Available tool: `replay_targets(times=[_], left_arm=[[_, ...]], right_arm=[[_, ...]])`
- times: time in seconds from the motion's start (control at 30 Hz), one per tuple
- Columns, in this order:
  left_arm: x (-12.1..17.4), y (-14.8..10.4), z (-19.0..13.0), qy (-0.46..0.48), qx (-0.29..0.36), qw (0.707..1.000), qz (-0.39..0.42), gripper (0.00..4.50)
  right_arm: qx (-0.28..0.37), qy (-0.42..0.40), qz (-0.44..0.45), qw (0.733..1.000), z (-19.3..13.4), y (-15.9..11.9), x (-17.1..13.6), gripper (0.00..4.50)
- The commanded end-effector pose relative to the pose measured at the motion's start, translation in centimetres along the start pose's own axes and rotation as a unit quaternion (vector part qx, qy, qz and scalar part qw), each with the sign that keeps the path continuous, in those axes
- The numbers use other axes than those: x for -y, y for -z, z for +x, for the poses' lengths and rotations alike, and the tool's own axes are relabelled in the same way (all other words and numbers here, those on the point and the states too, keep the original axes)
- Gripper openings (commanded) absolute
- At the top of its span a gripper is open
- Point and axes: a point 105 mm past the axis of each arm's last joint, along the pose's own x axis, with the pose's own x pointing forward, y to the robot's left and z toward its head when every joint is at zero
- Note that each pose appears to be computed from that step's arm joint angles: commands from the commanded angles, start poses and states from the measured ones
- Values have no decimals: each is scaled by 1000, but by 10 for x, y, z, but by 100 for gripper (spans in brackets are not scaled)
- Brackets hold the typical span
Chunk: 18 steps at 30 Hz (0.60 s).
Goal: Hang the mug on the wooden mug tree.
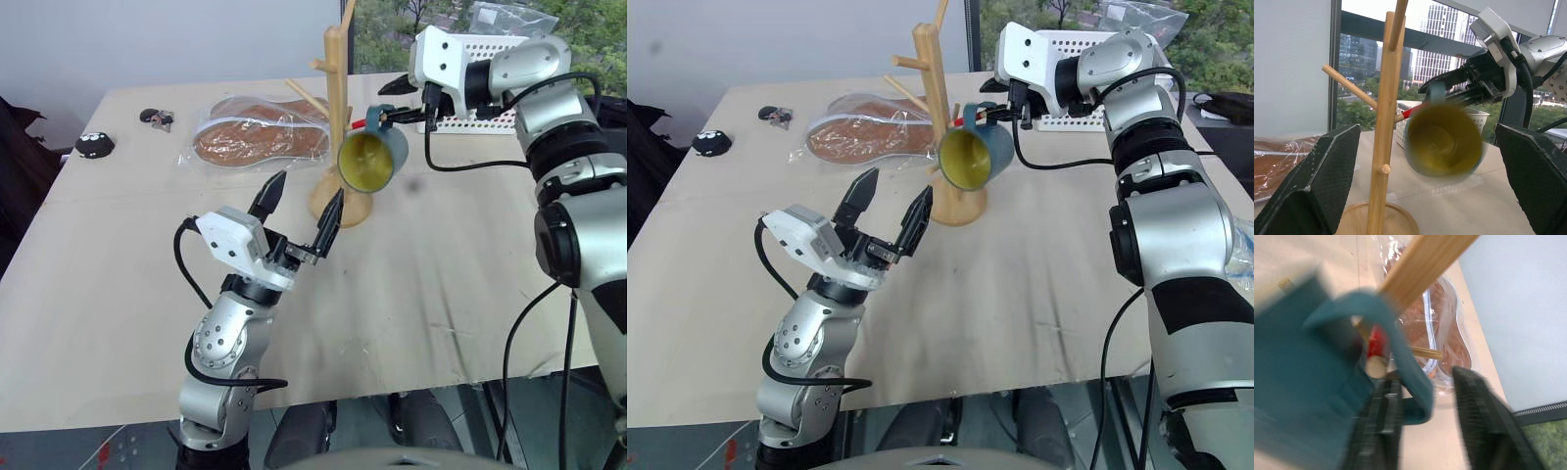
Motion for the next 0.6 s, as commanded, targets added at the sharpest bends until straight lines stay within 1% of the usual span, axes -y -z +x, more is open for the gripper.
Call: replay_targets(times=[0.03, 0.1, 0.17, 0.27, 0.37, 0.4, 0.47, 0.53, 0.6], left_arm=[[5, -13, 1, 5, 28, 1000, 9, 450], [5, -13, 2, 6, 27, 1000, 9, 450], [5, -14, 2, 7, 26, 1000, 10, 450], [1, -9, -2, 10, 10, 1000, 13, 450], [-7, 5, -13, 13, -30, 999, 11, 450], [-13, 15, -21, 10, -61, 998, 10, 450], [-19, 30, -33, 10, -108, 994, 11, 450], [-32, 50, -53, 0, -178, 984, 33, 450], [-40, 60, -70, -5, -225, 973, 58, 450]], right_arm=[[18, 46, -14, 999, -12, -17, 21, 344], [18, 66, 0, 998, -23, -11, 26, 444], [16, 79, 15, 997, -34, -3, 27, 444], [13, 94, 49, 994, -54, 19, 23, 444], [14, 90, 94, 991, -71, 44, 7, 444], [24, 86, 124, 988, -76, 56, -4, 444], [46, 82, 166, 982, -82, 69, -22, 444], [83, 95, 229, 965, -83, 88, -62, 444], [105, 111, 290, 945, -82, 96, -106, 444]])
